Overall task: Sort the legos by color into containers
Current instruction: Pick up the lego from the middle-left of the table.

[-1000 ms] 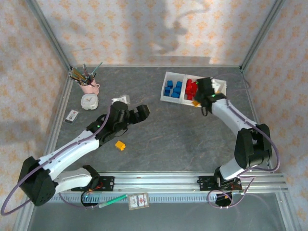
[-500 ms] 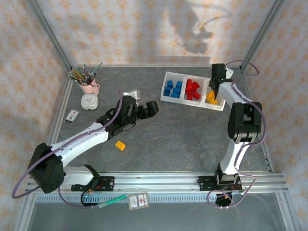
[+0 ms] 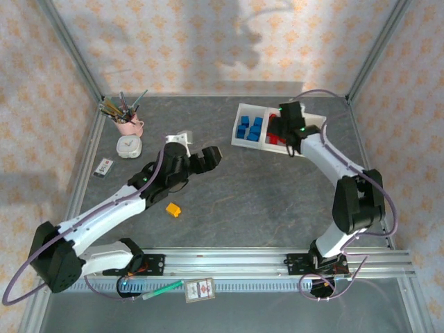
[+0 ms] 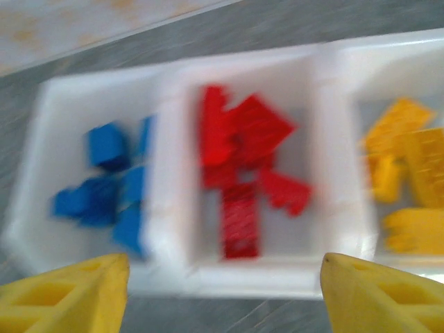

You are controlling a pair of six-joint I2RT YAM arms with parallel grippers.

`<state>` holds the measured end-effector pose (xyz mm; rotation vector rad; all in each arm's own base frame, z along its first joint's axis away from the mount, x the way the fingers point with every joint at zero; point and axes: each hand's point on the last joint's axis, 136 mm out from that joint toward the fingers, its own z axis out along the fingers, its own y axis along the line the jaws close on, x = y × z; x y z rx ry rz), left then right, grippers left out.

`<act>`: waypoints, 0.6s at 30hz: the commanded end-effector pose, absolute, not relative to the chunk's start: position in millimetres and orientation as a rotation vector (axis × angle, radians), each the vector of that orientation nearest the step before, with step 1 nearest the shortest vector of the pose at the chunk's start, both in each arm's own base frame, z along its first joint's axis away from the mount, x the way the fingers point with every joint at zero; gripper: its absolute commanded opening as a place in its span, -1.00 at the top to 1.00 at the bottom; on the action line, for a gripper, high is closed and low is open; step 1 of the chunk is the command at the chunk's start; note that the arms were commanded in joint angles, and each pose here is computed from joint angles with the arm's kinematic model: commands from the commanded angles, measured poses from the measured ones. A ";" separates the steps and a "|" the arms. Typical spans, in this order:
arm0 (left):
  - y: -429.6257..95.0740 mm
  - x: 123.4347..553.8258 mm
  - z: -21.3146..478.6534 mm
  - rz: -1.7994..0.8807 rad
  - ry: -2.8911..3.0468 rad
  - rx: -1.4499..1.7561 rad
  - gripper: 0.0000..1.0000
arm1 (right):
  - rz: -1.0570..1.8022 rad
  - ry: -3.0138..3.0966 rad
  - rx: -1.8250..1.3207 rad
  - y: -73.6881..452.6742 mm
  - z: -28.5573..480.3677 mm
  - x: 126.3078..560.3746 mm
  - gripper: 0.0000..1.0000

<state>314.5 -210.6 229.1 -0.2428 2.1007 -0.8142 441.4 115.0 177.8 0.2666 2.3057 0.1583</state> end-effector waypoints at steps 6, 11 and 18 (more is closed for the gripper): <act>-137.5 283.6 207.2 -0.656 2.120 -0.465 -0.98 | 0.334 2.365 -0.071 231.4 168.0 375.7 -0.58; -99.8 262.4 201.5 -0.587 2.105 -0.587 -0.98 | 0.413 2.405 -0.358 313.4 144.2 336.7 -0.64; -70.3 242.0 197.7 -0.476 2.120 -0.677 -0.99 | 0.478 2.382 -0.700 410.3 115.2 304.3 -0.70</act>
